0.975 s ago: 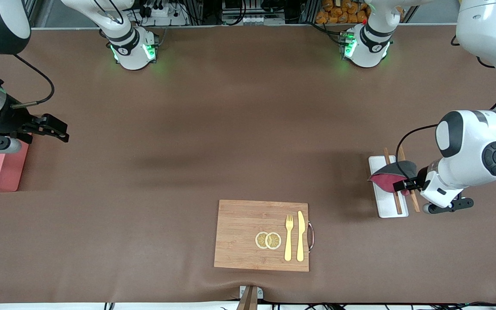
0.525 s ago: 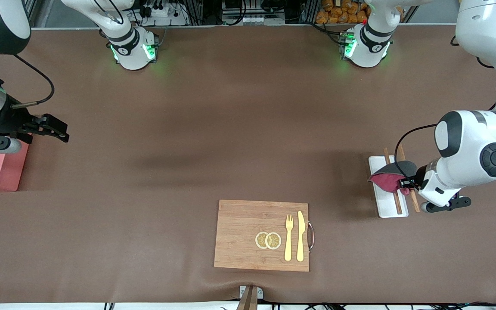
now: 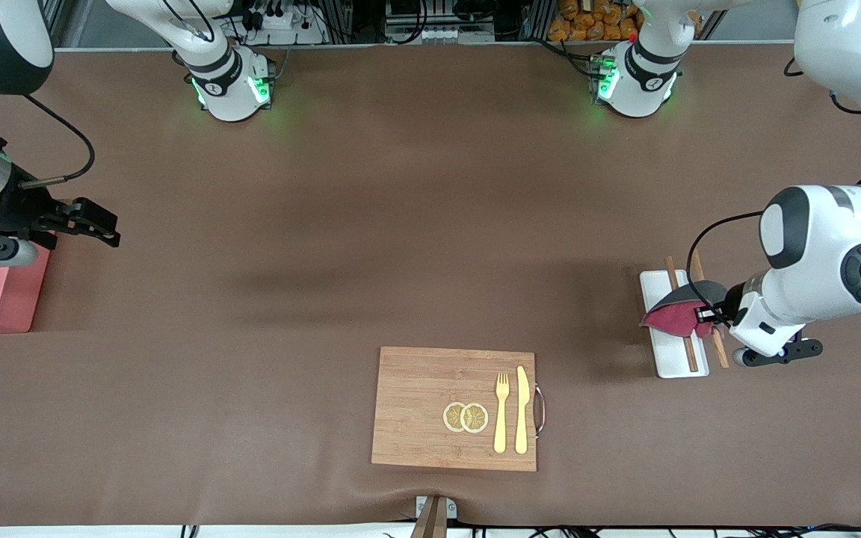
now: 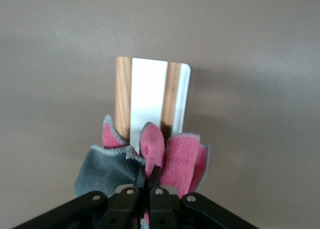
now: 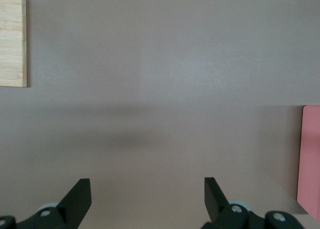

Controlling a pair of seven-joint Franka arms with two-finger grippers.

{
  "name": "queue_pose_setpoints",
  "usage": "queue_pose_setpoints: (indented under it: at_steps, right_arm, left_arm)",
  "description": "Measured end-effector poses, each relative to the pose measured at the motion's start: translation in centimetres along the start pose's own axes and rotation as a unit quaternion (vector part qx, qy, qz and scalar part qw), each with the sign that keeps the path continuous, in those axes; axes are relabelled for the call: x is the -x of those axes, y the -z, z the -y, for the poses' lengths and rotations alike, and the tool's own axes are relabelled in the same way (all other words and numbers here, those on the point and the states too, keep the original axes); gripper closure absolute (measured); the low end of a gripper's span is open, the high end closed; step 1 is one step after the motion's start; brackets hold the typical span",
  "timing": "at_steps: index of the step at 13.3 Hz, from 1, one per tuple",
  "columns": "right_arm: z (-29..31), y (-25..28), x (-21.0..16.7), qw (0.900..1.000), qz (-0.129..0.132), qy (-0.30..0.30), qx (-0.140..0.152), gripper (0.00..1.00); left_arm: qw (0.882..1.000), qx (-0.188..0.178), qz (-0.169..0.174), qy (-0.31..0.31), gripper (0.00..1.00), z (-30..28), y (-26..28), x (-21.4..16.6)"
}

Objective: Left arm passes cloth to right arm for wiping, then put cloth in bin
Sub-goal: 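Lift the cloth with the left gripper while the right gripper approaches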

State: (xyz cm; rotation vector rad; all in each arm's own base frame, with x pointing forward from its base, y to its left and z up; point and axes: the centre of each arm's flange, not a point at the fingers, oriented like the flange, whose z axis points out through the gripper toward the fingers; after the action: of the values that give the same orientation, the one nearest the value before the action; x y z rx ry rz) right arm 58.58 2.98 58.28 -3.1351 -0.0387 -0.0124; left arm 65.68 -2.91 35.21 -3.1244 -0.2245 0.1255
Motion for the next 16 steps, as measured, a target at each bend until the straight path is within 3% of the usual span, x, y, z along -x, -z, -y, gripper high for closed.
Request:
queue_pose_setpoints:
  at_steps: [3, 6, 9, 12, 14, 16]
  right_arm:
    - [0.2, -0.4, 0.5, 0.999, 0.025, -0.032, -0.007, 0.00]
    - [1.4, -0.6, 1.4, 0.991, 0.065, -0.110, -0.047, 0.00]
    - [4.0, -0.5, 2.3, 0.966, 0.117, -0.213, -0.087, 0.00]
    - [10.7, -0.5, 3.5, 0.939, 0.144, -0.306, -0.070, 0.00]
    - [16.6, -0.8, 4.9, 0.930, 0.154, -0.331, -0.050, 0.00]
    - [20.3, -1.5, 5.7, 0.922, 0.176, -0.338, -0.063, 0.00]
  left_arm:
    - [0.999, 0.010, -0.015, -0.029, 0.96, -3.7, 3.7, 1.6]
    - [0.999, 0.027, -0.030, -0.034, 0.96, -9.3, 6.4, 3.6]
    - [0.997, 0.046, -0.033, -0.046, 0.96, -14.9, 7.6, 5.7]
    - [0.997, 0.069, -0.035, -0.019, 0.96, -20.4, 9.1, 8.1]
    - [0.995, 0.092, -0.025, 0.004, 0.96, -24.3, 9.3, 9.9]
    - [0.990, 0.136, -0.013, 0.034, 0.96, -28.1, 9.3, 11.3]
